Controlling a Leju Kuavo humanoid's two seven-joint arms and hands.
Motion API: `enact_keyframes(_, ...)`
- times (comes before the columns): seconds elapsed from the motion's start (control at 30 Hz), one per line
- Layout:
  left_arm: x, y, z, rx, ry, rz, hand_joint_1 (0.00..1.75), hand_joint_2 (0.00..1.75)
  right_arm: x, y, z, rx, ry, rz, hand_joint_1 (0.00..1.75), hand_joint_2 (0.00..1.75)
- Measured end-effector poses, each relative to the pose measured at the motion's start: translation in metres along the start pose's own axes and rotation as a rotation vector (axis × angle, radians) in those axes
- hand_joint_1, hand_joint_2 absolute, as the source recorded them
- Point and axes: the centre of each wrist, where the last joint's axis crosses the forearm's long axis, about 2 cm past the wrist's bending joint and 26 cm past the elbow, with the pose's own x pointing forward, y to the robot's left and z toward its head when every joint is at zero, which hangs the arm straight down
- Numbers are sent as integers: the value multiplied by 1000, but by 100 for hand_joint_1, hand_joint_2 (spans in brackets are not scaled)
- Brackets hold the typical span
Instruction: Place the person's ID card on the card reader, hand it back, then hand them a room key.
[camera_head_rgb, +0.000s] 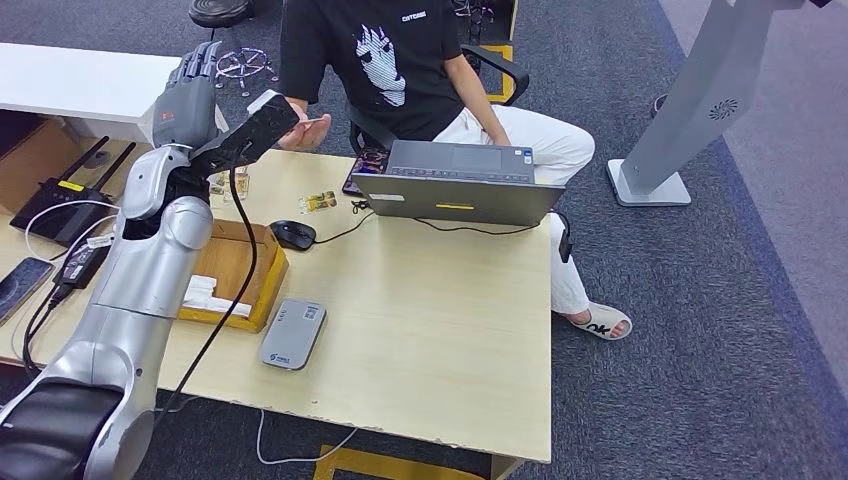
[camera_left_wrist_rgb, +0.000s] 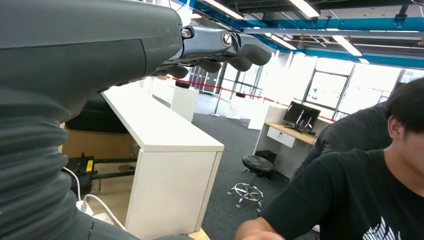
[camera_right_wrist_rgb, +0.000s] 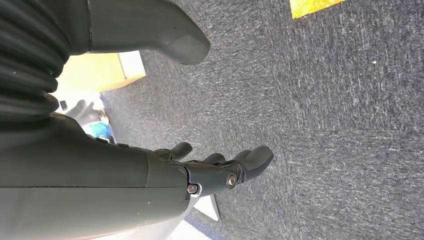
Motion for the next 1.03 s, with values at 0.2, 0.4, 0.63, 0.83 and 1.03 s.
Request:
enact_keyframes(0.2, 0, 0, 0, 0, 0, 0, 0, 175, 0, 0, 0, 0, 0, 0, 0, 175)
enact_keyframes(0.4, -26, -8, 12, -39, 8, -35, 0, 175, -1, 0, 0, 3, 9, -14, 0, 175)
enact_keyframes(0.63, -74, -33, 93, -255, -98, -23, 0, 175, -6, 0, -1, 4, 52, -81, 0, 175)
enact_keyframes(0.83, -85, -37, 154, -285, -161, -35, 0, 175, -9, 0, -1, 0, 55, -120, 0, 175)
enact_keyframes(1.03, -92, -29, 207, -240, -193, -83, 0, 175, -13, 2, 0, -11, 78, -142, 0, 175)
